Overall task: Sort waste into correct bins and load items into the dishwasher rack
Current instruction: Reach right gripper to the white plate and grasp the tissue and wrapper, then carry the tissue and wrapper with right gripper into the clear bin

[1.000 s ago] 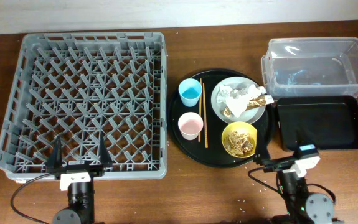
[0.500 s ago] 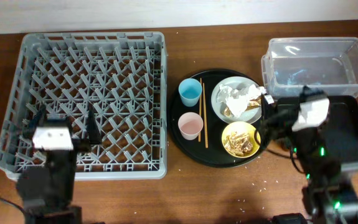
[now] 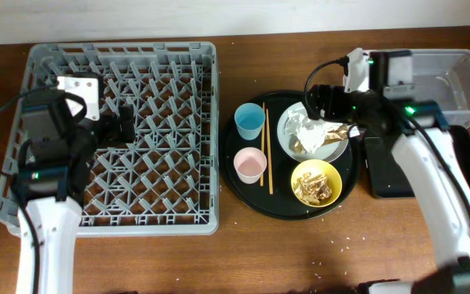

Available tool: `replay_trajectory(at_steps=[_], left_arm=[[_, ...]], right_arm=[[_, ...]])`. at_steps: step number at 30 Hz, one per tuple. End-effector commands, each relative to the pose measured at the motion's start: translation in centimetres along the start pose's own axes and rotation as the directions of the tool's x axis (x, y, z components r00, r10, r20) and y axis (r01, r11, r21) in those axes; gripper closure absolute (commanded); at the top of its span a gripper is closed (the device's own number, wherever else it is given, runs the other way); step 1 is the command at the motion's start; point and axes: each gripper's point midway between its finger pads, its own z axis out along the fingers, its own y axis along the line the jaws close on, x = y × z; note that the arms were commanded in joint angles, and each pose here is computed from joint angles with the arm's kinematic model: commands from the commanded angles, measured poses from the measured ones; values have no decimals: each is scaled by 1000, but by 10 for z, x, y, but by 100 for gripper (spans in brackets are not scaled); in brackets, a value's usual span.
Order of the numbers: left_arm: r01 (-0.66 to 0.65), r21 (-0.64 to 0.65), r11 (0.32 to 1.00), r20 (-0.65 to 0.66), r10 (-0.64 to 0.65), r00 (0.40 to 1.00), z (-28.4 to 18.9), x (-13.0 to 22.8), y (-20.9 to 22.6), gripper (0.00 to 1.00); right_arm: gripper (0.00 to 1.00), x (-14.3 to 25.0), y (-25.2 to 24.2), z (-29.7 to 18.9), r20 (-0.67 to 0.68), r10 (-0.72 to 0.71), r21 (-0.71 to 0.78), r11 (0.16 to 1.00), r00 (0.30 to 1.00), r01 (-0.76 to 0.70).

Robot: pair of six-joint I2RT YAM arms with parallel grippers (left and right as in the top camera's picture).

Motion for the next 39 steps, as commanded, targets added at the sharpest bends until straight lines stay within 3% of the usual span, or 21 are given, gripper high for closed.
replay_trajectory(at_steps=[1,7,11,13,15,17,18,20,23,27,29,32,33,34,35,36,39], left_arm=[[8,29,1000,-73,-5,997,28,14,-1,0],[35,41,999,-201,-26,979,66,49,2,1],[43,43,998,-239,-32,971,77,61,3,0],[43,43,998,-239,-32,970,77,61,3,0],[44,43,998,-240,-32,970,77,61,3,0],[44,43,998,-240,-32,970,77,61,3,0],[44,43,998,-240,-32,970,77,61,3,0],[44,43,998,-240,-32,970,77,61,3,0],[44,43,998,-240,-32,970,77,61,3,0],[44,43,998,-240,-32,970,77,61,3,0],[44,43,998,-240,-32,970,77,61,3,0],[44,43,998,-240,-32,970,77,61,3,1],[43,43,998,-240,-32,970,77,61,3,1],[43,43,998,-240,-32,970,77,61,3,0],[44,43,998,-240,-32,970,77,61,3,0],[43,43,998,-240,-32,970,77,61,3,0],[43,43,998,-239,-32,970,77,61,3,0]], right_arm=[[4,10,-54,32,99,458,292,835,883,-466],[1,54,-80,98,107,602,462,675,791,-576],[1,77,-97,133,68,619,521,647,782,-557],[14,81,-102,145,64,620,526,645,782,-555],[39,81,-104,154,68,617,520,649,784,-556],[96,80,-104,156,64,610,516,657,789,-550],[96,81,-101,157,37,598,506,680,801,-531],[96,61,-73,151,-84,459,394,831,885,-393],[96,-1,-40,94,-34,376,301,888,926,-349],[96,-71,-49,1,158,397,275,862,904,-427],[96,-93,-100,-37,267,436,298,810,859,-504],[96,-87,-177,-41,335,492,404,696,804,-594],[95,-88,-196,-30,344,501,416,677,794,-608],[80,-90,-208,-21,352,506,417,668,787,-616],[37,-90,-218,-9,339,496,425,678,800,-600],[2,-91,-220,-2,316,466,435,703,827,-562],[2,-106,-200,-17,241,308,421,821,920,-385]])
